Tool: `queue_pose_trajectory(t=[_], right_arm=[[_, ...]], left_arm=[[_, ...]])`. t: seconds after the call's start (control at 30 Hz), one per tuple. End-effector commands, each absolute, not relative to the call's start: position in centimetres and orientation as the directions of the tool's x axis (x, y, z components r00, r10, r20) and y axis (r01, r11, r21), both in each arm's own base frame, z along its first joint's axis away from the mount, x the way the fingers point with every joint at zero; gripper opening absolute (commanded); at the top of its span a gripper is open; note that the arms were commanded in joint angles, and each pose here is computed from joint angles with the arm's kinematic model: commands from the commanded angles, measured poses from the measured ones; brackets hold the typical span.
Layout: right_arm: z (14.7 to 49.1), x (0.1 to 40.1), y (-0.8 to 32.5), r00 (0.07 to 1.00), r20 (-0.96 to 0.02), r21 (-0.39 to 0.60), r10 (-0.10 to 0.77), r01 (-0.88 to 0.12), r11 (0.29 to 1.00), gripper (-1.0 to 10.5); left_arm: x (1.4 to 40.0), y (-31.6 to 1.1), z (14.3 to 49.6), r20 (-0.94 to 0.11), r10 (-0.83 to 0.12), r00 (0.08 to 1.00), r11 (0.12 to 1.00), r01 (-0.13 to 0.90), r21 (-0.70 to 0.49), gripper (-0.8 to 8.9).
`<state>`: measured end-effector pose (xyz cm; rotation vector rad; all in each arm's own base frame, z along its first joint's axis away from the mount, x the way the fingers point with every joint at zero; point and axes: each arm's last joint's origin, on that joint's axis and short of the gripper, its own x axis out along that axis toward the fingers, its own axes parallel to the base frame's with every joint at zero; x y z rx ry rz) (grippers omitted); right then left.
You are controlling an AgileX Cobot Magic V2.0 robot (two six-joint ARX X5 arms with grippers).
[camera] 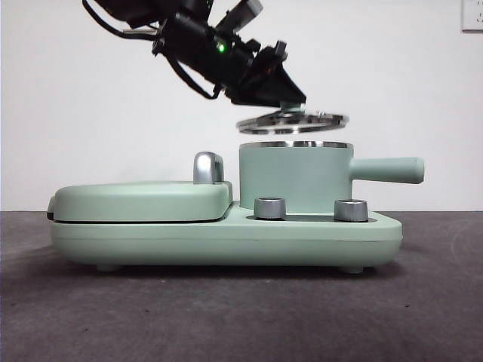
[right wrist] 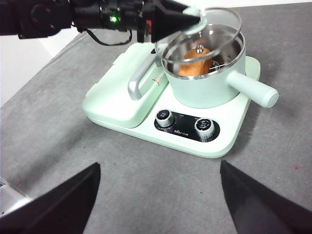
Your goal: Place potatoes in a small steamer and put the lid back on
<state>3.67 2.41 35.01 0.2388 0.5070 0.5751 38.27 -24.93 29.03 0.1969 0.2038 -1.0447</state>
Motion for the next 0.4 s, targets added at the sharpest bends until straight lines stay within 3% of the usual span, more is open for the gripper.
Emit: queue_pose_trajectory(t=[0.03,0.4], right_arm=[[35.3,3.7,2.4,0.725,-0.377,0.361,0.577,-0.459,0.812,3.9],[35.3,3.7,2.4,0.726,-0.377,0.371,0.575,-0.451,0.812,3.9]], left_arm=[[39.0,-25.9,30.2,-0.221,-0.848,0.481,0.479,0.875,0.068,0.10],[39.5,-27.0,28.6,-0.320,-0.856,0.407,0.431,0.902,-0.006,0.10]])
